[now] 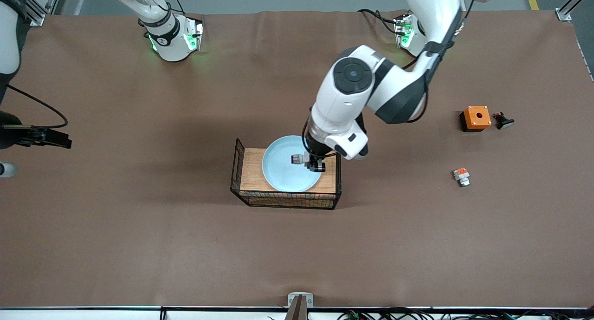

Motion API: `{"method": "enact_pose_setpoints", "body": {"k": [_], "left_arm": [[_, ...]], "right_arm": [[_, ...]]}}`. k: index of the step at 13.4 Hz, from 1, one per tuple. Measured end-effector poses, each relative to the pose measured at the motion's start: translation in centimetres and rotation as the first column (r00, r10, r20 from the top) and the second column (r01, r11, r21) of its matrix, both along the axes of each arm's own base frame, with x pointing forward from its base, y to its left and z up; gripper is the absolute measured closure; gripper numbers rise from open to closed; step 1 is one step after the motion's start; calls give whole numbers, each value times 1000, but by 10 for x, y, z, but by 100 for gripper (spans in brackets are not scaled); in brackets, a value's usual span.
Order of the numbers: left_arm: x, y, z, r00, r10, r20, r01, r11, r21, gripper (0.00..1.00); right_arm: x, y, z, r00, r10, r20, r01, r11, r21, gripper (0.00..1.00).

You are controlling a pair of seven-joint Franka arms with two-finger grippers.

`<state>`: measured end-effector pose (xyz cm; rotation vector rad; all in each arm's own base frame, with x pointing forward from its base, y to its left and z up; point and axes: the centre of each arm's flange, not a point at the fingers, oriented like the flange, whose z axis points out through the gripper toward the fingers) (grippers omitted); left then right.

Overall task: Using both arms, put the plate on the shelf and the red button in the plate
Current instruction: 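Lower the button onto the plate and open the left gripper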

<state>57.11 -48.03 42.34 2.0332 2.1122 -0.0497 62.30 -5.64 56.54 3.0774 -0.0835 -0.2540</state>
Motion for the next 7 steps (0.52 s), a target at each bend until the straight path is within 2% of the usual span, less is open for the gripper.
{"method": "enact_pose_setpoints", "body": {"k": [3,6,7], "left_arm": [[-11,-26,-29,999,-11,35,9,999,40,66],[-13,-33,-48,999,-22,25,20,998,56,66],[-14,-34,-53,999,-30,21,28,998,62,66]], "right_arm": [[-1,-1,1,1000,-3,-4,3,1000,1,0],[0,1,20,999,-17,32,17,1000,-3,0],[-3,4,25,999,-32,26,32,999,-3,0]]}}
